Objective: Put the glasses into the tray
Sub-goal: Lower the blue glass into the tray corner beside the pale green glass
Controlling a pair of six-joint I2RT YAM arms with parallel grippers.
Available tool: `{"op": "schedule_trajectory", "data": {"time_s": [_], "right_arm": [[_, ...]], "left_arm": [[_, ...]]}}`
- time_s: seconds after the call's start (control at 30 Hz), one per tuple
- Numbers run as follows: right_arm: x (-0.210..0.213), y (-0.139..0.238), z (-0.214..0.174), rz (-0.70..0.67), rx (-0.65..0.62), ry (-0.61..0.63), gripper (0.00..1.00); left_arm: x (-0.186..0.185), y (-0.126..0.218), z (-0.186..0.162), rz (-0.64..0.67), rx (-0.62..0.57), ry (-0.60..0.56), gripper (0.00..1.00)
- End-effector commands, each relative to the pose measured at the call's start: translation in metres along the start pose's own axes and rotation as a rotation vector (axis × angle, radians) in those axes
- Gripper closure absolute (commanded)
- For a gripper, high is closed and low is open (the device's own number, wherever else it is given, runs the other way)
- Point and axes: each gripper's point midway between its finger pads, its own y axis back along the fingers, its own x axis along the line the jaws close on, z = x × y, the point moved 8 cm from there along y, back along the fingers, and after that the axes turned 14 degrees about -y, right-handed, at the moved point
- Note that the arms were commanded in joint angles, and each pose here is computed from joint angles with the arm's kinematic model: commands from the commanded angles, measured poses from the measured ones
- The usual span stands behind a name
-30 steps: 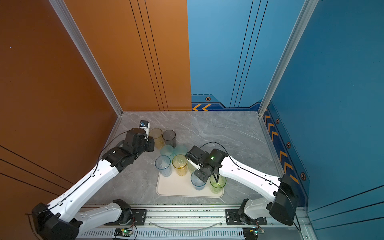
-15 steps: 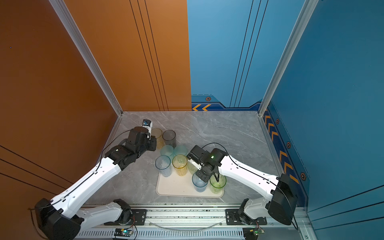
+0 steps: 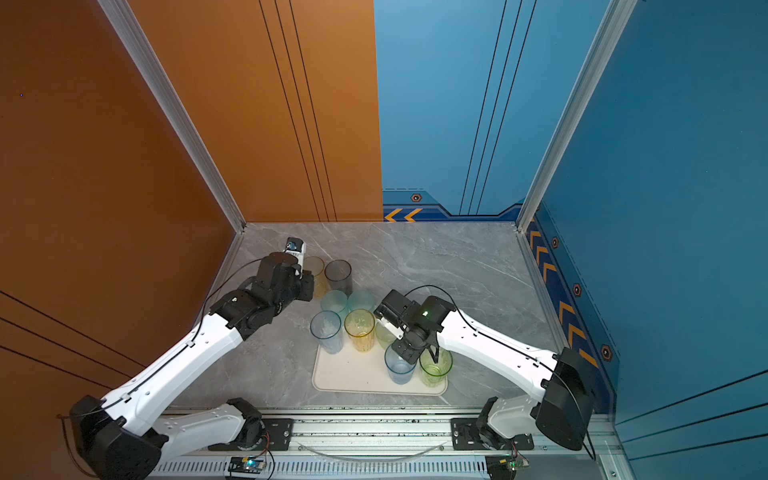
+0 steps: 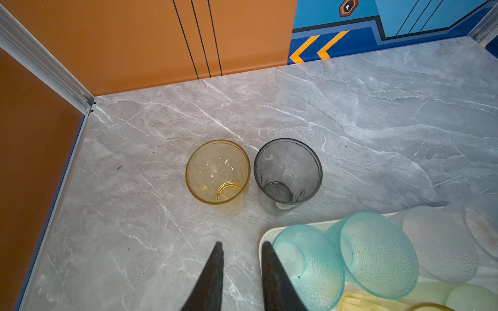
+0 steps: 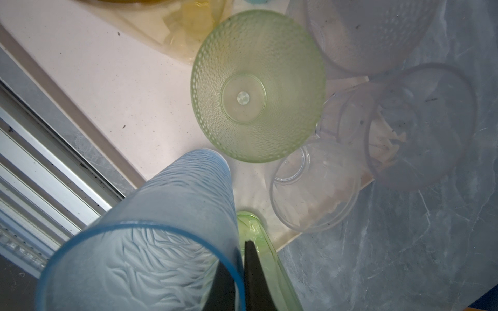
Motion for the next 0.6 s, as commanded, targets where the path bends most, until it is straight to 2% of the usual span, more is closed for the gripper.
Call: {"op": "schedule_trajectory", "data": {"time_s": [0.0,0.57], "right_arm": [[-0.0002,-0.0074,-0.0022,0.003,0.04,0.016,0.97],[-0.0025,-0.0061,-0.0005,-0.004,0.042,0.008,0.85]], "left_arm": [[0.0009,0.0032,0.0054,0.014,-0.005,-0.008,0.73],[0.0006,0.001,0.0029,0.021,0.006,-0.019,0.72]]}}
